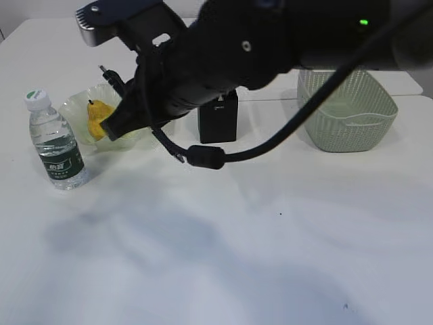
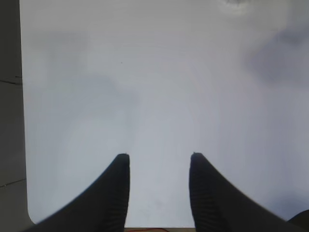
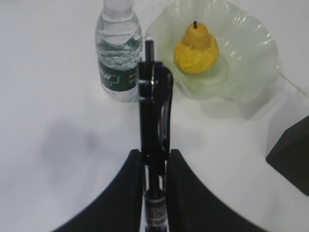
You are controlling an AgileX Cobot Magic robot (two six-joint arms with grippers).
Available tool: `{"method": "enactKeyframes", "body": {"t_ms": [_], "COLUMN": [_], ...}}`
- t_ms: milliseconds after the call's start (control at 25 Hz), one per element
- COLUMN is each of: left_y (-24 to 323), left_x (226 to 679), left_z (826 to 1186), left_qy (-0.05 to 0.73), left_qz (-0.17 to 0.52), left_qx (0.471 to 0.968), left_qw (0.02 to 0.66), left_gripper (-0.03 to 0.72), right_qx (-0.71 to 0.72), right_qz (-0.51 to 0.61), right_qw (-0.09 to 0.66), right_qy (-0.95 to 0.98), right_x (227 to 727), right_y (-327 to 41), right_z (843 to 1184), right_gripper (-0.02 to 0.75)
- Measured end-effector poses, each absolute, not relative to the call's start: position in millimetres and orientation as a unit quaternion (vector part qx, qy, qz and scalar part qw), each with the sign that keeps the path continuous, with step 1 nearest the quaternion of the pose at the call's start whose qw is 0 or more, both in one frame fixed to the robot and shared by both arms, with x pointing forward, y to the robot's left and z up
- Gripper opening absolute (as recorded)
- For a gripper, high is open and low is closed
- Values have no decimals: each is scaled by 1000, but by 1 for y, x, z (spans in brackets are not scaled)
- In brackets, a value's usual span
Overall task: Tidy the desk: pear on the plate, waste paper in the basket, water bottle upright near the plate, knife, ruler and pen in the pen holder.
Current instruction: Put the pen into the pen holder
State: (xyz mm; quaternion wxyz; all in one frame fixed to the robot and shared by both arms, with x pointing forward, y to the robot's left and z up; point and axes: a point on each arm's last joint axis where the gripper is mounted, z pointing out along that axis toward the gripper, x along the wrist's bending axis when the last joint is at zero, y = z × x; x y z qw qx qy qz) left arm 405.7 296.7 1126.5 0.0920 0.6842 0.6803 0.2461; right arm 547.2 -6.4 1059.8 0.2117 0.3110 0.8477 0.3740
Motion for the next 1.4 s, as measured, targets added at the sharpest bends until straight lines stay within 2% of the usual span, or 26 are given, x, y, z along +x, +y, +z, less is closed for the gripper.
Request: {"method": "enactKeyframes", "body": {"t_ms": [360, 680, 920, 1240, 1400], "left_y": [297, 297, 297, 297, 297], "left_x": [406, 406, 406, 406, 406], "left_z": [1126, 1126, 1126, 1126, 1126], "left_qy": [680, 680, 680, 680, 680], "left_qz": [246, 246, 246, 246, 246], "left_qx": [684, 684, 684, 684, 684], "left_qw": [92, 92, 92, 92, 92], "left_gripper": [286, 286, 286, 286, 286], "right_qx": [349, 367, 353, 372, 381], "right_qz": [413, 457, 505, 542, 549], "right_qw": [246, 293, 321, 328, 336], "right_qy": [804, 755, 720, 679, 664], "right_x": [568, 594, 604, 626, 641], "right_y": [-52, -82, -83, -82, -83], "right_z": [1032, 1042, 1047, 1028, 1030], "right_gripper": [113, 113, 113, 113, 113]}}
